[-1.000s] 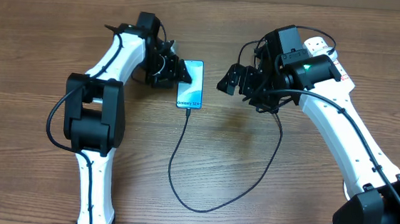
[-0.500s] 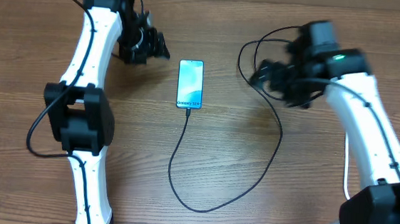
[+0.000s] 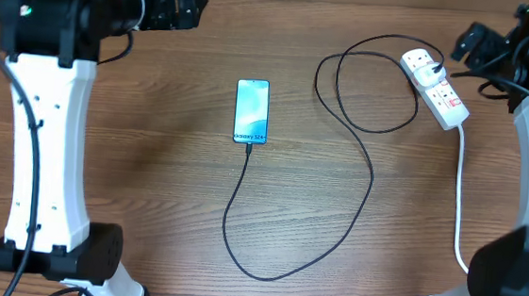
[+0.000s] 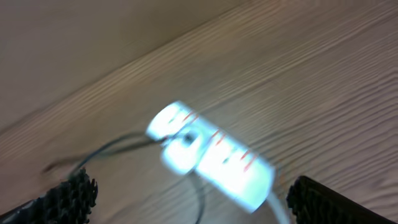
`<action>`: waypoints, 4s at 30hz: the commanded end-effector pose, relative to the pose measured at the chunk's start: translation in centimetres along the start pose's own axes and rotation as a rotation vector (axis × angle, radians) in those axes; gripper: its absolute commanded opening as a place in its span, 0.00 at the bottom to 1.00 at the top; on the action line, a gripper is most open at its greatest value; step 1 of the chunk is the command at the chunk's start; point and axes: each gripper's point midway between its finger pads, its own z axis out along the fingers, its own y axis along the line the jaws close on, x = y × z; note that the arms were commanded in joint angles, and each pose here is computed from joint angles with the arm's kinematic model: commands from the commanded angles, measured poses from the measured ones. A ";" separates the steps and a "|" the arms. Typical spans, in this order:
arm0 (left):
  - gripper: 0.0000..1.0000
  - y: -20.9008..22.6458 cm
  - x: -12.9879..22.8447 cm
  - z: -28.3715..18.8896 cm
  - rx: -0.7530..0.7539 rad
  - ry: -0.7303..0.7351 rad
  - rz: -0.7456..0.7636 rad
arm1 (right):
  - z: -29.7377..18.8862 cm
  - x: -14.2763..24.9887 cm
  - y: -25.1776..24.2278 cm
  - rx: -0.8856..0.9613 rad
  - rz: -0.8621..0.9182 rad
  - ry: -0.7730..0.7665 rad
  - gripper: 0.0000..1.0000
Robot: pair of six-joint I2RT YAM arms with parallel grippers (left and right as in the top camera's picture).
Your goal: Plug charger to phone and switch on socket
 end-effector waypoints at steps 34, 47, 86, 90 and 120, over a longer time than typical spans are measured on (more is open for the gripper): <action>1.00 1.3 1.1 2.5 -0.052 0.065 0.002 | 18.5 8.2 -6.7 0.216 -0.003 0.172 1.00; 1.00 1.3 1.1 2.5 -0.052 0.065 0.002 | 18.5 9.5 -5.3 0.128 0.007 0.234 1.00; 1.00 1.3 1.1 2.5 -0.052 0.065 0.002 | 13.5 9.1 -5.3 0.139 0.102 0.310 1.00; 1.00 1.3 1.1 2.5 -0.052 0.065 0.002 | 7.0 4.5 -5.8 0.195 0.167 0.180 1.00; 1.00 1.3 1.1 2.5 -0.052 0.065 0.002 | -26.4 18.5 2.2 -0.200 0.091 0.322 1.00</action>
